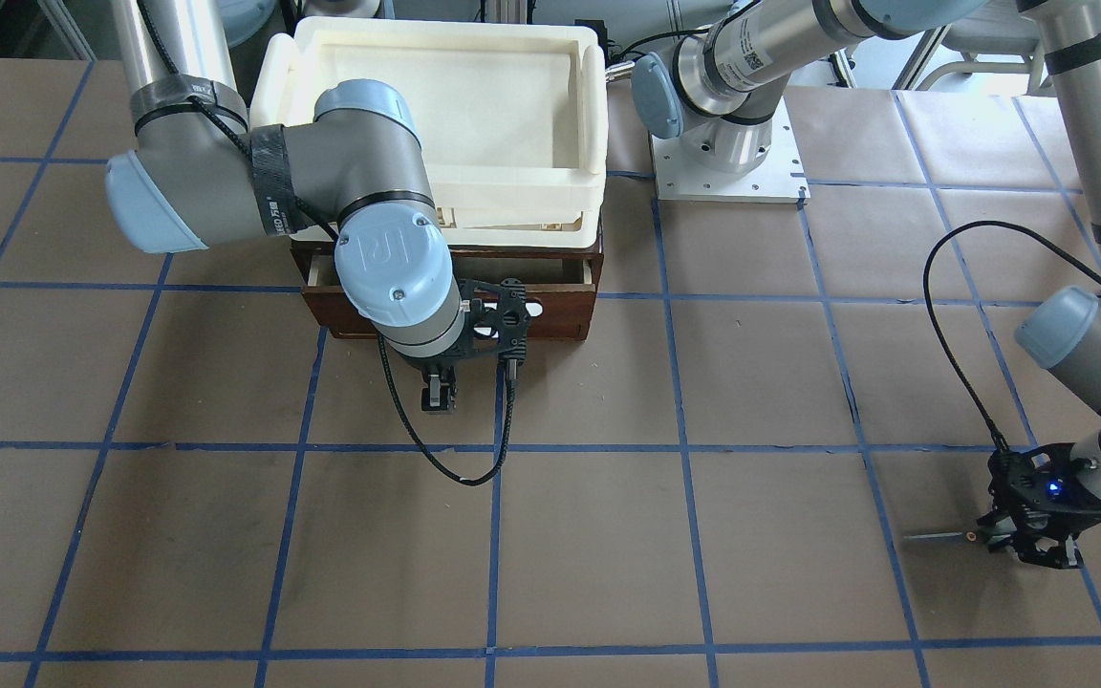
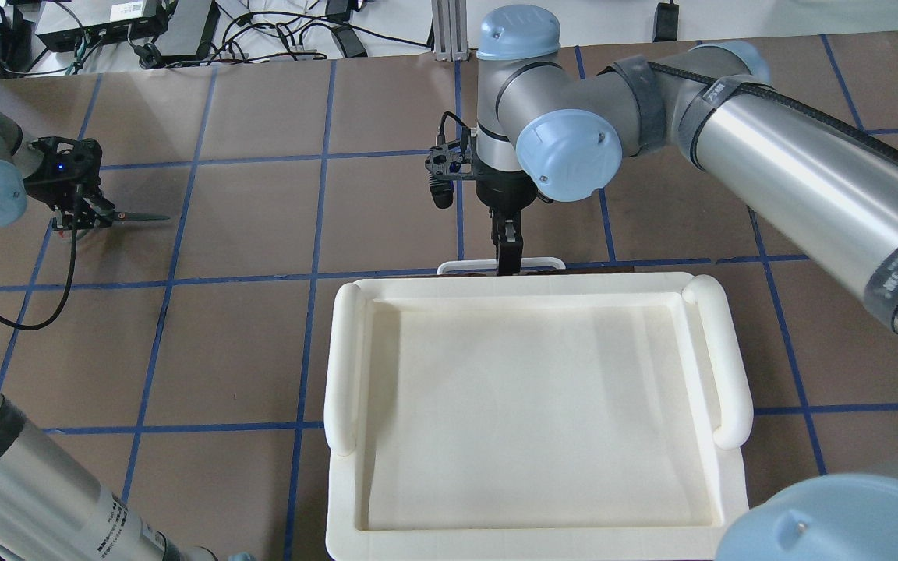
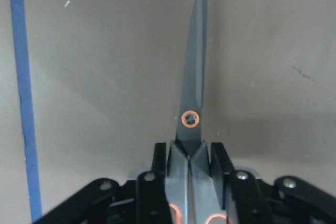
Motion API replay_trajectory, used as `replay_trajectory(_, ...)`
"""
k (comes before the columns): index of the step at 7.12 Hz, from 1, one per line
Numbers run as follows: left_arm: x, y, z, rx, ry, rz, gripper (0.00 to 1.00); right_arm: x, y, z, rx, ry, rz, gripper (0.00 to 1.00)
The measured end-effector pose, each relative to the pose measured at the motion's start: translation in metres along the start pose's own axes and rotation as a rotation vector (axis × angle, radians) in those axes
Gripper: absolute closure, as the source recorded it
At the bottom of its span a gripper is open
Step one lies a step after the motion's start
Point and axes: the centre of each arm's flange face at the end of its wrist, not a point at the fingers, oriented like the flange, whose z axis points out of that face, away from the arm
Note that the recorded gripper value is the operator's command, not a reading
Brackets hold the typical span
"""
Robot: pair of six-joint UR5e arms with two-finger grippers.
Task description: Place scissors in drawer with both arms
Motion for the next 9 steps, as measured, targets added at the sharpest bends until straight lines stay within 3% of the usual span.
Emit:
replay_trajectory(3, -0.005, -0.030, -0.038, -0.009, -0.017, 0.039, 1.00, 0.036, -0.005, -0.006, 0.013, 0.028, 0.003, 0.23)
replay_trajectory(9, -0.004, -0.138, -0.114, -0.009, -0.009, 0.160, 1.00, 0.080, 0.008, -0.019, 0.047, 0.103, 0.007, 0.24)
